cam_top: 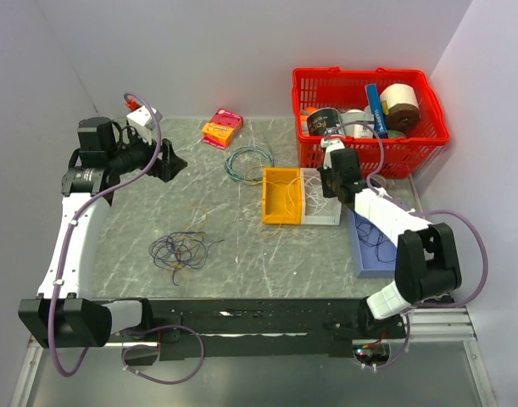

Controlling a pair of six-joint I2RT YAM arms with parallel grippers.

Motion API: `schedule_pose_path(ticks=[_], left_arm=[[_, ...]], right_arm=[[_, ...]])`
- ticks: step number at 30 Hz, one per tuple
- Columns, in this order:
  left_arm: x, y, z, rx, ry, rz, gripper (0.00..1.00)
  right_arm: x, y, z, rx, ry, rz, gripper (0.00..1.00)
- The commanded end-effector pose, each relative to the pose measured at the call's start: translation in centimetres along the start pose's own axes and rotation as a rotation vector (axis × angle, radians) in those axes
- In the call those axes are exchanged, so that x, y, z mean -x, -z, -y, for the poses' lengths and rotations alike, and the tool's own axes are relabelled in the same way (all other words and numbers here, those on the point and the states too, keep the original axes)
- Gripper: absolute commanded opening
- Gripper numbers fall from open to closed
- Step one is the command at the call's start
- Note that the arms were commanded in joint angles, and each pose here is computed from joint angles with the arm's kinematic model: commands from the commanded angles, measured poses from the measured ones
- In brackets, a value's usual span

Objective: Untangle the cables

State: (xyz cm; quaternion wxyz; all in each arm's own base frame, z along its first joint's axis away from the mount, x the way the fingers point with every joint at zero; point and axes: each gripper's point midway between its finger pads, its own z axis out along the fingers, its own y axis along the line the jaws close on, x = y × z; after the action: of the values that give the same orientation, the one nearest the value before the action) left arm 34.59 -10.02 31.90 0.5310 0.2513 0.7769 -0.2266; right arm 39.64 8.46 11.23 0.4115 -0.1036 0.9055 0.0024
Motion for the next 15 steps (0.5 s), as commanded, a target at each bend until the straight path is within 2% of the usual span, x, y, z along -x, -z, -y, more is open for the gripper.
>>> schedule_pose_path(ticks=[1,3,6,10,15], left_arm=[[1.1,0.5,0.1,0.007,-0.042,0.027,0.92],[1.3,0.4,0.2,0.001,-0.039,0.032,0.92],[1.3,0.2,0.1,-0.003,-0.033,0.035,0.92],[1.4,0.3,0.2,-0.006,-0.034,0.035,0.92],[1.3,0.5,0.1,0.003,-0.048,0.026,0.92]], right_arm=[[5.0,3.7,-3.5,0.158,0.076,0.215,0.30],[5.5,4.6,-5.7,0.231,0.133,0.247,0.43],[5.1,4.5,-9.0,0.347,0.172,0.219,0.53],[4.4,2.2,-10.4,0.344,0.196,0.129,0.56],[3.9,0.5,-10.8,0.316,0.212,0.069,0.54]])
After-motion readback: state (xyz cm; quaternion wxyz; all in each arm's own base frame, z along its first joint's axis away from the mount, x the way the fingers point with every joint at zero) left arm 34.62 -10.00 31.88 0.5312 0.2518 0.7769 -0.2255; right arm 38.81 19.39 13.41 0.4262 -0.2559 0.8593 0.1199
